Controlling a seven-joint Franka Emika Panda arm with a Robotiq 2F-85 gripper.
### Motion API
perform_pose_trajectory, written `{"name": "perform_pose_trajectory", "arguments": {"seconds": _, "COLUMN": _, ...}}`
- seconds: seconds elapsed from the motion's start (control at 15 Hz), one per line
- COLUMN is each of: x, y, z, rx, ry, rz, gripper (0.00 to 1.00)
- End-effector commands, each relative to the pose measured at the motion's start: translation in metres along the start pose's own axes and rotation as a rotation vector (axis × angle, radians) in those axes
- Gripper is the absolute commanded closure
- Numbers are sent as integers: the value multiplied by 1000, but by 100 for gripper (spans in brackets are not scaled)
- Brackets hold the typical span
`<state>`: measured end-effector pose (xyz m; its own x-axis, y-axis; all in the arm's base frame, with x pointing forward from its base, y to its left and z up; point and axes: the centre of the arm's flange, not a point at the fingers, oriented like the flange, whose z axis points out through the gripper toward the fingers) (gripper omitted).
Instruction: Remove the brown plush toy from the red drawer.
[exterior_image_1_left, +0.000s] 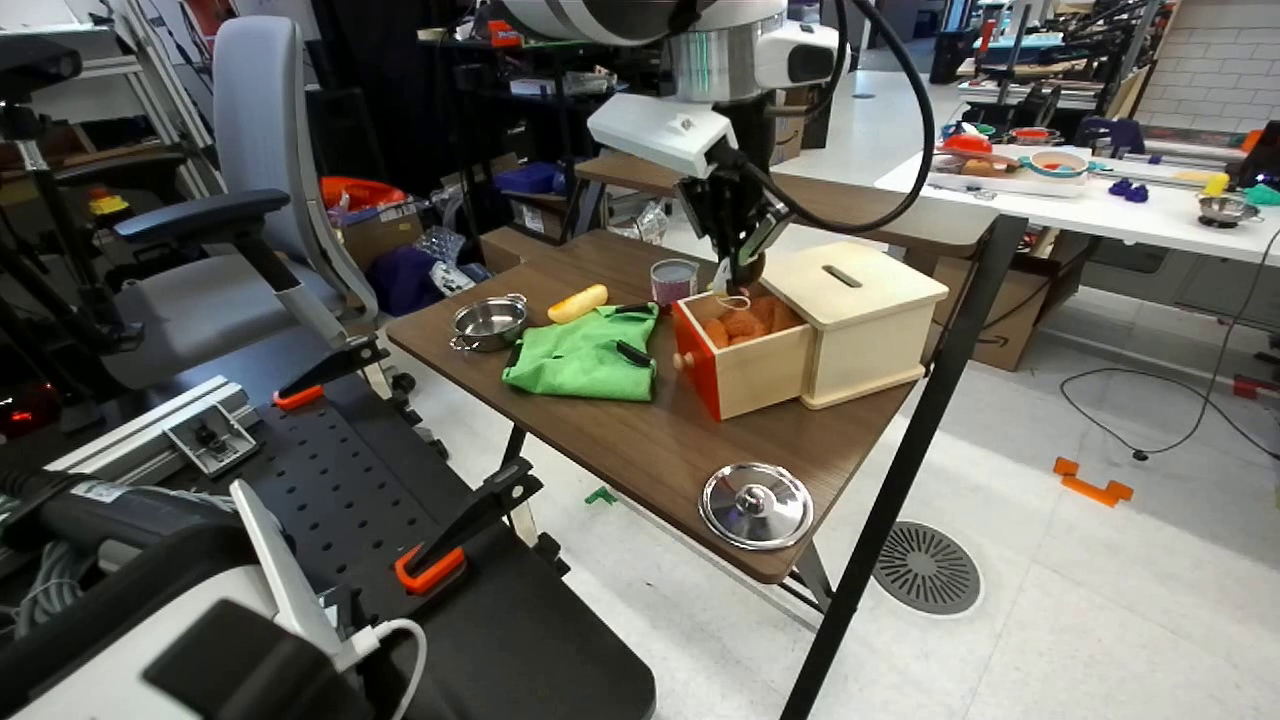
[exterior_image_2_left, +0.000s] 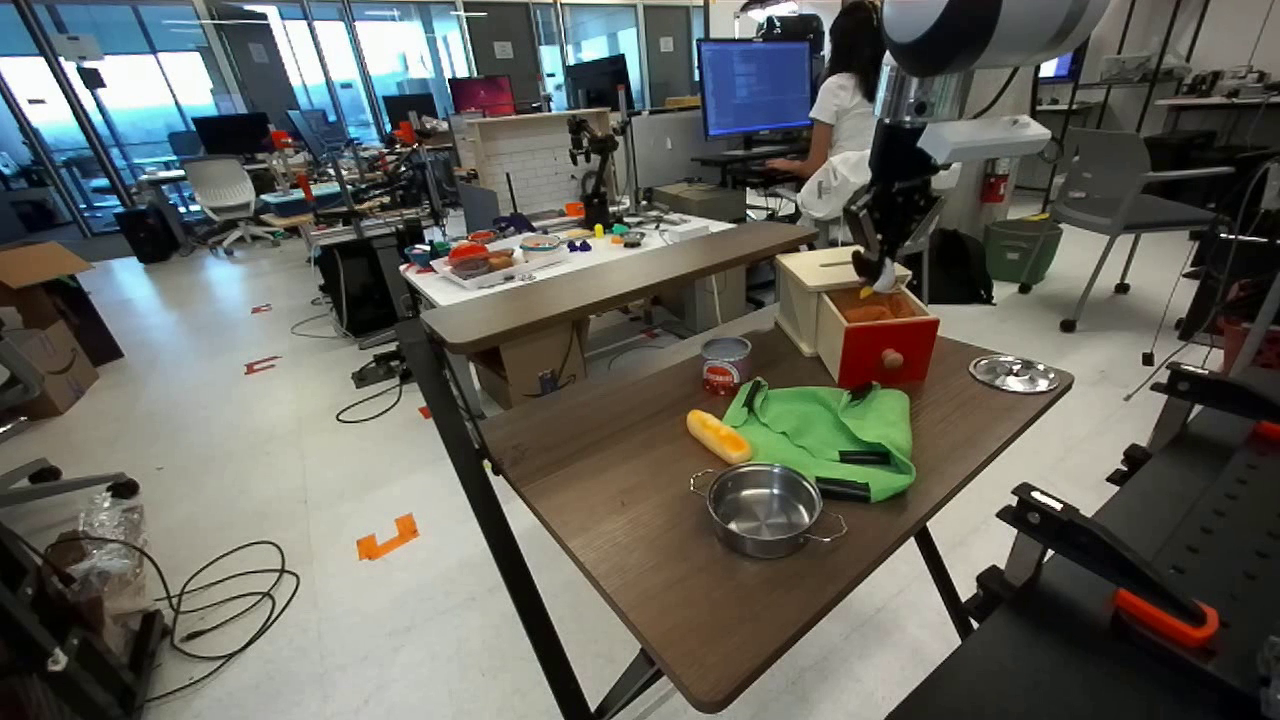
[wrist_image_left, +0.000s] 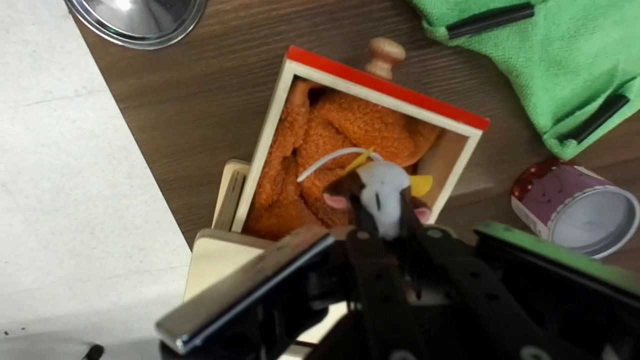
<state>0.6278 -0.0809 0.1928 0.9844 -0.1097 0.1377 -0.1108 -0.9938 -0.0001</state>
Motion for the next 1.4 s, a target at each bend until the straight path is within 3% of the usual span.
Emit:
{"name": "perform_pose_trajectory", "arguments": {"seconds": 0.0, "x": -48, "y": 0, "z": -39, "rx": 61, "ry": -73, "rz": -47, "gripper": 97}}
{"name": "perform_pose_trajectory", "arguments": {"seconds": 0.27, "x": -97, "y": 2, "z": -34, "rx": 65, "ry": -161, "rz": -103, "gripper": 97}}
{"name": "perform_pose_trajectory", "arguments": {"seconds": 0.8, "x": -150, "y": 21, "z": 25, "rx": 63, "ry": -294, "rz": -85, "gripper": 97}}
{"name": "perform_pose_trajectory", "arguments": {"seconds": 1.33, "x": -150, "y": 40, "z": 75, "rx": 16, "ry": -295, "rz": -42, "gripper": 97}}
